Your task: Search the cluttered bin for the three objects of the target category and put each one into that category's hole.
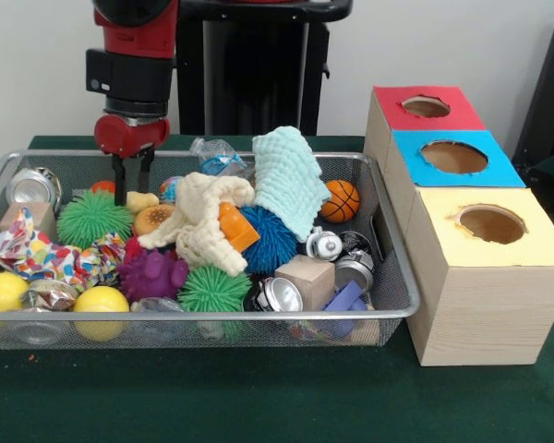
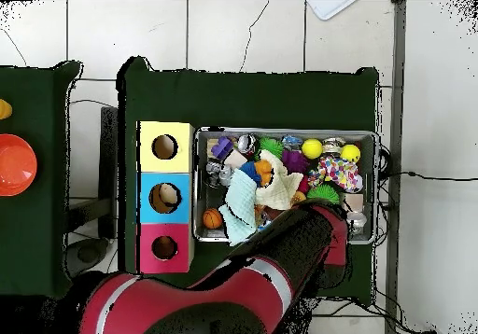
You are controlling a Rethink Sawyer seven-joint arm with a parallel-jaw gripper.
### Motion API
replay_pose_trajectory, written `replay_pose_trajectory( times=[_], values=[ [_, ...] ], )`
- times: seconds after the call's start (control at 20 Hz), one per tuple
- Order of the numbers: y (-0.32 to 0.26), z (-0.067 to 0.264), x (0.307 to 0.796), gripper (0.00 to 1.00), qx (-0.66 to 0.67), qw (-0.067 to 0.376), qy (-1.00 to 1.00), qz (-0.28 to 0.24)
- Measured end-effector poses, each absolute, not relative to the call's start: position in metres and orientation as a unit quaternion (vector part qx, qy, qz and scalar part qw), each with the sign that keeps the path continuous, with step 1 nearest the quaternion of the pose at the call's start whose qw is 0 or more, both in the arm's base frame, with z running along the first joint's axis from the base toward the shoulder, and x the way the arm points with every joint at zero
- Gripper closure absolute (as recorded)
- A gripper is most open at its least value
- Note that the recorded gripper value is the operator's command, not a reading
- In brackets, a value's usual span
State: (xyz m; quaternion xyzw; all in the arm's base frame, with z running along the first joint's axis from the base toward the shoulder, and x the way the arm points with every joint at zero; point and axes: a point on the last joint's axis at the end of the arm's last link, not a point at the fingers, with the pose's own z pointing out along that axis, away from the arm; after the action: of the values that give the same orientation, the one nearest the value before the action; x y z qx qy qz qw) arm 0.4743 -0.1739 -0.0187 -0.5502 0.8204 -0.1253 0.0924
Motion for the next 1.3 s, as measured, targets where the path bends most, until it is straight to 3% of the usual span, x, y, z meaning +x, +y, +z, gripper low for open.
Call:
replay_pose_trajectory(
  times=[0.9,0.95,1.3],
  values=[
    [-0.173,-0.035,0.47,0.0,-0.533,0.105,0.833,-0.107],
    [-0.172,-0.036,0.469,1.0,-0.532,0.106,0.834,-0.105],
    [-0.172,-0.041,0.466,1.0,-0.515,0.116,0.844,-0.096]
  ],
)
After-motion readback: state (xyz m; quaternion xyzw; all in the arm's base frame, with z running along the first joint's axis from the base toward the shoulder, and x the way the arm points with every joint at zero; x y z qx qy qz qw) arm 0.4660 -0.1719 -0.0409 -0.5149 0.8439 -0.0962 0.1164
